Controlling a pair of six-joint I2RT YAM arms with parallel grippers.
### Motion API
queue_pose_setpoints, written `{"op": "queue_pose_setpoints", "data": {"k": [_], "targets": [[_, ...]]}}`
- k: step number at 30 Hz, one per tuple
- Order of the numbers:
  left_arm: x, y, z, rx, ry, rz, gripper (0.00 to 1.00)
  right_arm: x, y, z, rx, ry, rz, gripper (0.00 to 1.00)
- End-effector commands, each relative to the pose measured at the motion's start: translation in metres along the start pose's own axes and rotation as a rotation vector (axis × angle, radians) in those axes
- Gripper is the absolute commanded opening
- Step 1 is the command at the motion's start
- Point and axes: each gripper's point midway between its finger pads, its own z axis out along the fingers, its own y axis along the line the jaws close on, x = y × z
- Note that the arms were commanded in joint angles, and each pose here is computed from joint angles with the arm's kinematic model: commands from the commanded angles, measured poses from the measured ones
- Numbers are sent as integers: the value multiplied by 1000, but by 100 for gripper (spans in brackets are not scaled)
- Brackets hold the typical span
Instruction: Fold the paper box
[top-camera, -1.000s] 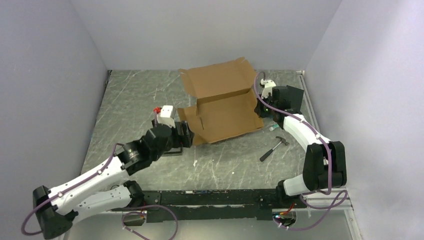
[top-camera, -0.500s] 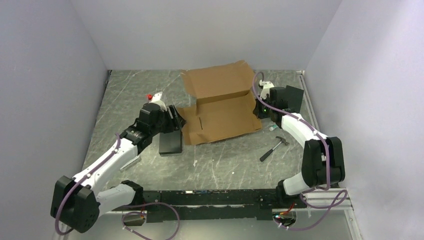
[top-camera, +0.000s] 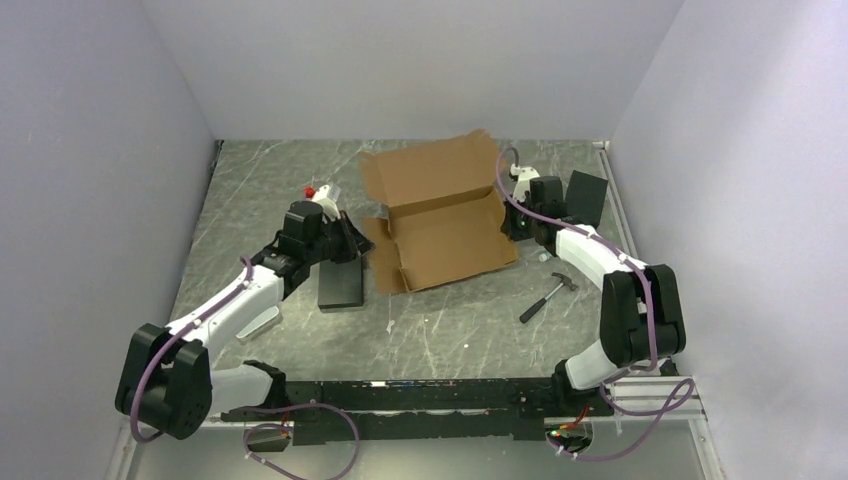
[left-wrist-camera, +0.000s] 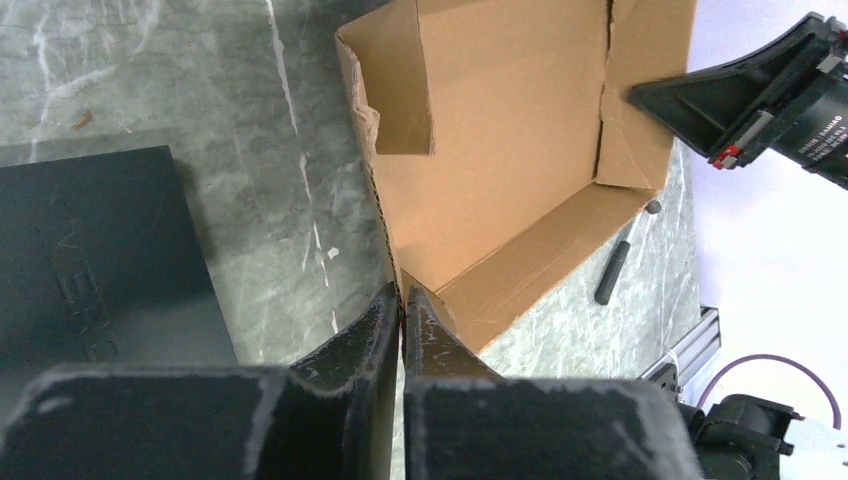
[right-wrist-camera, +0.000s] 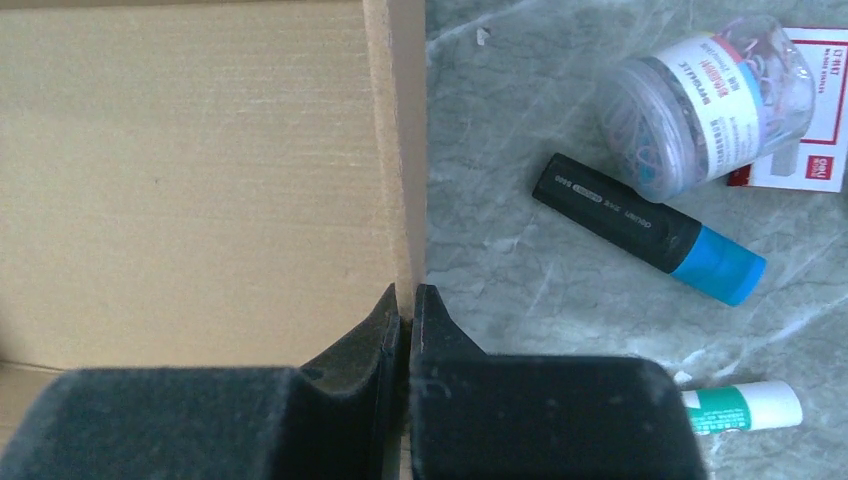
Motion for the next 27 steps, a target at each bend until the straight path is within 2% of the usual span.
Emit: {"op": "queue_pose_setpoints", "data": {"k": [1, 4, 13, 27], "targets": [[-8, -21, 1, 89, 1, 16, 7, -16, 16, 5, -40, -60, 17, 0], [-5, -21, 4, 92, 17, 16, 0, -13, 17, 9, -34, -52, 20, 0], [-8, -32, 9, 135, 48, 23, 0, -7, 19, 15, -20, -37, 38, 0], [5, -27, 21, 145, 115, 4, 30, -1, 22, 21, -18, -14, 24, 0]]}}
